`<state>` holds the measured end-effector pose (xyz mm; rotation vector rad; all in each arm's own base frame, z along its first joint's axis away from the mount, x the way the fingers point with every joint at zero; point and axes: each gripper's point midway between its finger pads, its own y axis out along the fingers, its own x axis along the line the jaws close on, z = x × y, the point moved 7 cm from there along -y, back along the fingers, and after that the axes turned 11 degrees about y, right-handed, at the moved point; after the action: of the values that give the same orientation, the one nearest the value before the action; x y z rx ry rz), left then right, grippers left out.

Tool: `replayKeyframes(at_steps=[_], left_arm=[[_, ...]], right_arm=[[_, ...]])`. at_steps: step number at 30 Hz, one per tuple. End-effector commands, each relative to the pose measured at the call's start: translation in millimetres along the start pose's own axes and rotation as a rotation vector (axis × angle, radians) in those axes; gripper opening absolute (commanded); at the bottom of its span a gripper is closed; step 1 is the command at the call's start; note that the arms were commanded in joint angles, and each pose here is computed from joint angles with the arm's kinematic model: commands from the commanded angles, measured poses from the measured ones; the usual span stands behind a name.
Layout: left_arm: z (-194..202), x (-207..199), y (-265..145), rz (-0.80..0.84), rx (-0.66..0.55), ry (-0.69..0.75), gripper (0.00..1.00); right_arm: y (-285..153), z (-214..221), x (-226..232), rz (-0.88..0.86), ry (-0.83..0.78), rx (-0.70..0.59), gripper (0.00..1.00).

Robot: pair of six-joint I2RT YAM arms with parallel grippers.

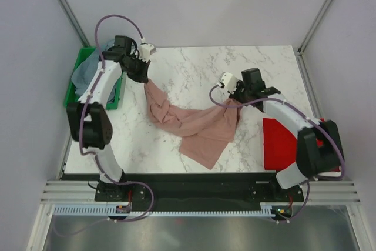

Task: Fold and stack the t-shirts
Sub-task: Flatten the tshirt out

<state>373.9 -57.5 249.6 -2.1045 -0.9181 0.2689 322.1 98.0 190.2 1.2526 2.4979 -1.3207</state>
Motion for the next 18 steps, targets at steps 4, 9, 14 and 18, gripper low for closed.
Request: replayKeyframes(at_steps=[4,9,14,18], left_arm=[[-53.9,74.5,50.6,-0.116,-0.024,-0.094,0.03],[-52.4,70.2,53.3,-0.099,-0.025,-0.113,0.44],[-34.2,42.2,31.7,-0.089,-0.024,-0.162,0.50],[-22.7,29.9,18.3,-0.085,-0.007,-0.149,0.51]], right_arm=[[81.5,-38.4,-74.1,-0.011,0.297,0.019,0.16],[68.8,-48.0,-111.5,0.008,0.451,0.004,0.61],[1.4,-6.6,-49.5,-0.118,0.270,-0.057,0.66],[-17.7,31.4,7.4,-0.305,0.236,0.034,0.66]])
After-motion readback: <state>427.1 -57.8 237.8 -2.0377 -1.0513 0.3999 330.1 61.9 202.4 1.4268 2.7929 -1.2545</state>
